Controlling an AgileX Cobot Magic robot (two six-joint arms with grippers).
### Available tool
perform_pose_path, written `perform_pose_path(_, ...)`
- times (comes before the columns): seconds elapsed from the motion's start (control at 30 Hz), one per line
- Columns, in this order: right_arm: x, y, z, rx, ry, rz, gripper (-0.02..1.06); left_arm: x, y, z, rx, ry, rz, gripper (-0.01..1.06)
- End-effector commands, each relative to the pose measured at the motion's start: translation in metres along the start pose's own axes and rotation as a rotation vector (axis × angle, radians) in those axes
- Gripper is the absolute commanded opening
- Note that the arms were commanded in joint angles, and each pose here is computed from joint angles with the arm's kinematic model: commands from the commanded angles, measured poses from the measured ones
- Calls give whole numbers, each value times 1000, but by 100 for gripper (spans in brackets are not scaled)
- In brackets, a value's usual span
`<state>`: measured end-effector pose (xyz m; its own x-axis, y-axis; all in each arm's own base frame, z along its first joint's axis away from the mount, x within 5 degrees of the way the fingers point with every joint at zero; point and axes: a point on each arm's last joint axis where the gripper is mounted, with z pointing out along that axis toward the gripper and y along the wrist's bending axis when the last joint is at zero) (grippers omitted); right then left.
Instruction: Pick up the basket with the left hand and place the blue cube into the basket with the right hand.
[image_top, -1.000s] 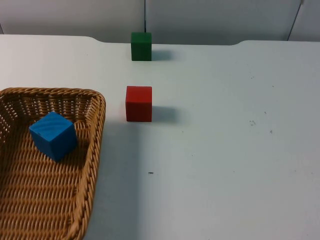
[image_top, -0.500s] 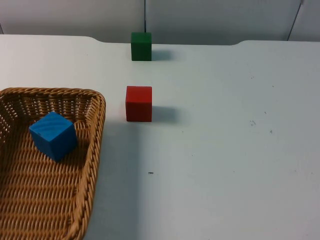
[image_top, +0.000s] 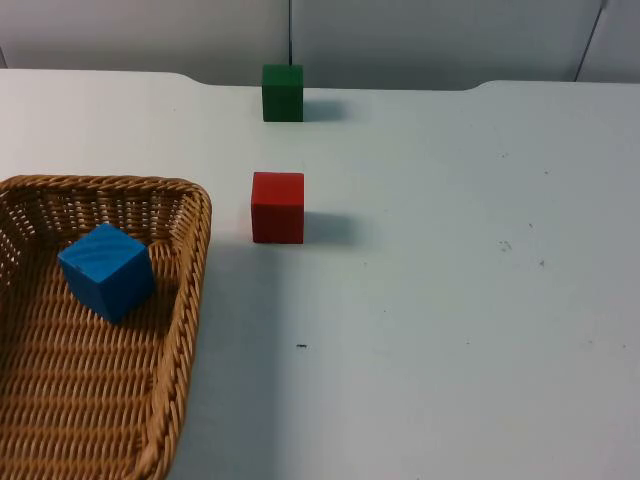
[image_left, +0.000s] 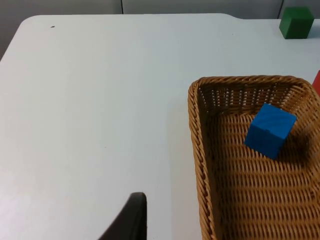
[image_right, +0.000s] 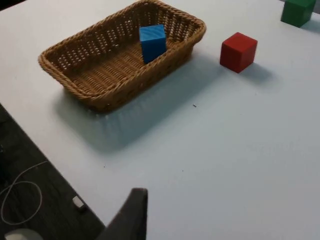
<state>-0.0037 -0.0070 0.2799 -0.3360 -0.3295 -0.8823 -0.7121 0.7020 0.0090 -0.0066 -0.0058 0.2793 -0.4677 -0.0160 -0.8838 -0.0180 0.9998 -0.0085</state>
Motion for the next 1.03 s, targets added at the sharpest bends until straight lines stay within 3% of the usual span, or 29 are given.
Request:
perform_pose_path(0.0,0,1,1,48,-13,23,105,0,0,0,6,-11,1,105)
perform_pose_path(0.07,0,1,1,130,-14,66,105,0,0,0,6,-11,1,105)
perform_pose_path(0.1,0,1,1,130,-14,66,105,0,0,0,6,-11,1,105)
perform_pose_path(0.2,0,3,1,295,-15,153,105,0,0,0,6,-11,1,105)
perform_pose_path(0.23,0,3,1,295,-15,153,105,0,0,0,6,-11,1,105)
perform_pose_path(0.37,0,4,1,451,-17,235,105,0,0,0,6,-11,1,105)
perform_pose_path(0.53,0,5,1,563,-18,294,105,0,0,0,6,-11,1,105)
perform_pose_path(1.0,0,6,2,696,-19,363,105,0,0,0,6,-11,1,105)
